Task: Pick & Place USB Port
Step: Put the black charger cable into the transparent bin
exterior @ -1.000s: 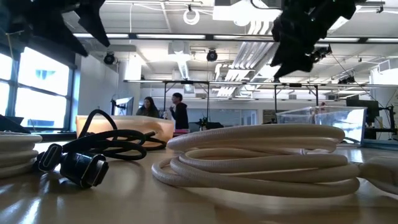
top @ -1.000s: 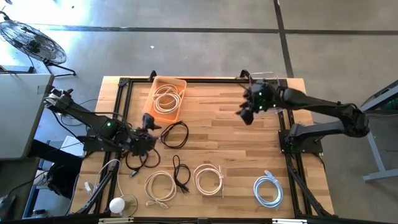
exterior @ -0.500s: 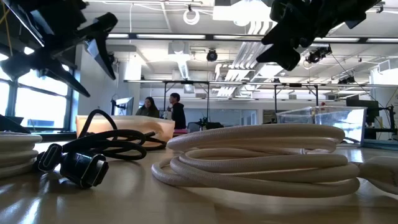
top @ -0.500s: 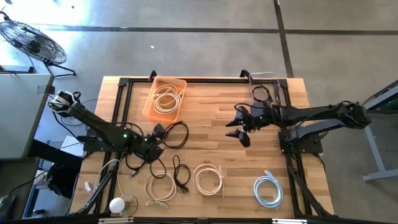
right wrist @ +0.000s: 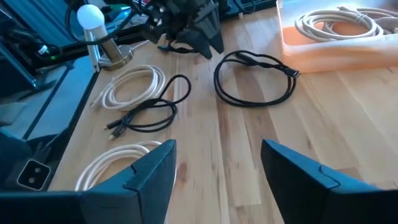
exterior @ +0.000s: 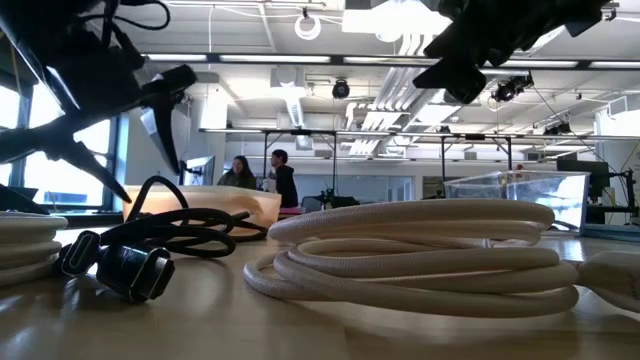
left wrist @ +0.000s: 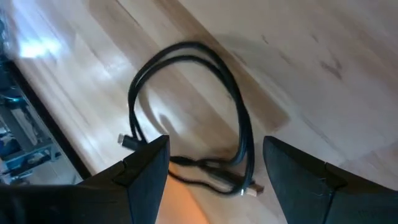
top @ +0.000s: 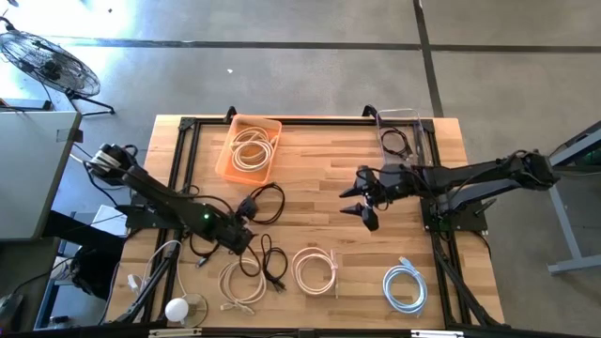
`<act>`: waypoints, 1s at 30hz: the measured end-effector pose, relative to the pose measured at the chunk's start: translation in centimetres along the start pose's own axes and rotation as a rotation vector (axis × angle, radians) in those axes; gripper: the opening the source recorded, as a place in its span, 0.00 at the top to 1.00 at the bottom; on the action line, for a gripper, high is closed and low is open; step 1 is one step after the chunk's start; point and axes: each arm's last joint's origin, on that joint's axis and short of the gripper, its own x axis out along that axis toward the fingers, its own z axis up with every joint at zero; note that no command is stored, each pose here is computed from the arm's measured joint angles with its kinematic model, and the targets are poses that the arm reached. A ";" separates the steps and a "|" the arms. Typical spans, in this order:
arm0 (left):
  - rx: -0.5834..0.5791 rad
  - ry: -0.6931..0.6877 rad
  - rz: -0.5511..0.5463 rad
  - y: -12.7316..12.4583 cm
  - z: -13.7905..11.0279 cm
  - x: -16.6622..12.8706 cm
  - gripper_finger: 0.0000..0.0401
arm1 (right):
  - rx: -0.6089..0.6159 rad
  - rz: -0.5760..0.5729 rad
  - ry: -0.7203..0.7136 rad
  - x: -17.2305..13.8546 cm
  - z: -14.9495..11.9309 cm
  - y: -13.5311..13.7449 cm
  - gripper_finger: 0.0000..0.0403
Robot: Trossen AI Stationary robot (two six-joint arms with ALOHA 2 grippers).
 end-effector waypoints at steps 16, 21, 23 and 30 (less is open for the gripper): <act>0.044 0.087 0.025 -1.2 1.0 2.5 0.37 | -0.077 0.019 -0.002 0.1 -0.4 1.5 0.44; 0.046 0.140 0.050 -1.1 0.8 3.4 0.38 | -0.118 0.043 -0.007 0.1 -0.4 2.1 0.44; 0.031 0.166 0.044 -0.9 0.5 4.0 0.41 | -0.134 0.056 -0.015 0.0 -0.4 2.4 0.44; -0.043 0.210 -0.018 0.0 -0.4 5.9 0.71 | -0.196 0.108 -0.044 0.0 -0.4 3.6 0.44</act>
